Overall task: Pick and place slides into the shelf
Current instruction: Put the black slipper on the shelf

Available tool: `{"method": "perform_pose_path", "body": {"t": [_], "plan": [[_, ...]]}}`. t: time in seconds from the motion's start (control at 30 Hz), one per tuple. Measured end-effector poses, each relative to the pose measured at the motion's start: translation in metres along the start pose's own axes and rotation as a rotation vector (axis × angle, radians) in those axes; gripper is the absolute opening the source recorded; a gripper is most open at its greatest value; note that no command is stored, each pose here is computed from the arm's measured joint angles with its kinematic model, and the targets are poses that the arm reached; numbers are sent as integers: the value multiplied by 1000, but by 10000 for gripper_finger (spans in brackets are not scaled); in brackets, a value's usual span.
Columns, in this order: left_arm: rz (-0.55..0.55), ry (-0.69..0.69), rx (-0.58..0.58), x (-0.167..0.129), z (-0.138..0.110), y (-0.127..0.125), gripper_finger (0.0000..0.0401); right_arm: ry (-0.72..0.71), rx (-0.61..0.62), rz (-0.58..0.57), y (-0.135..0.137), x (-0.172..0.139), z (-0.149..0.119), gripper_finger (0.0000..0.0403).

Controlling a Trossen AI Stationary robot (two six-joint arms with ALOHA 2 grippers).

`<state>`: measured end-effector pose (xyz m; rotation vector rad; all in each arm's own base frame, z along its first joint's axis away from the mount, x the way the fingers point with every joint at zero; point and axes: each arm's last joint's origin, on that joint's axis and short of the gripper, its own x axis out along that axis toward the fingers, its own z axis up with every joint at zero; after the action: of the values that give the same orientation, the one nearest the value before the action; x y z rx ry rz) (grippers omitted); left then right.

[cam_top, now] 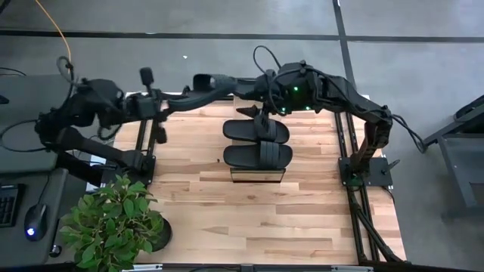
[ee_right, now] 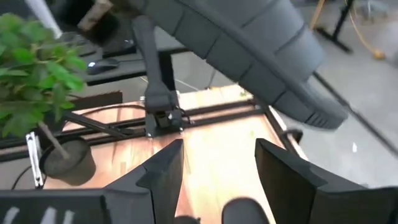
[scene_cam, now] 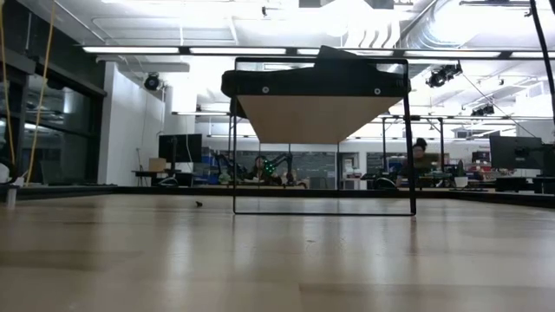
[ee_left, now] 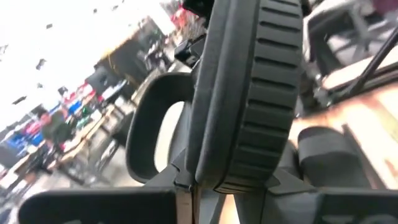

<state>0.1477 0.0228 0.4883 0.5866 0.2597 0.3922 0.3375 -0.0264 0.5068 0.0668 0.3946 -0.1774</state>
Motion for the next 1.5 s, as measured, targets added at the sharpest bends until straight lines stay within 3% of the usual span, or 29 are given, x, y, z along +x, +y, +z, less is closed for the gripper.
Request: {"method": "perform_pose_path", "body": {"t": [0.37,0.5,0.9,1.3,1.5], "plan": [[53,-363,-75,-38,-23,-3,54,-116,-229,40,11,-2,10,190],[13,-490,-113,-41,-23,-6,53,-183,-267,43,4,-1,17,190],[-7,-501,-186,-42,-23,-5,56,-285,-304,4,-18,-27,30,190],[-49,-549,-195,-42,-20,-6,57,-326,-424,147,-30,-31,31,190],[-97,-593,-229,-37,-16,-7,54,-323,-396,133,-37,-27,32,190]]}}
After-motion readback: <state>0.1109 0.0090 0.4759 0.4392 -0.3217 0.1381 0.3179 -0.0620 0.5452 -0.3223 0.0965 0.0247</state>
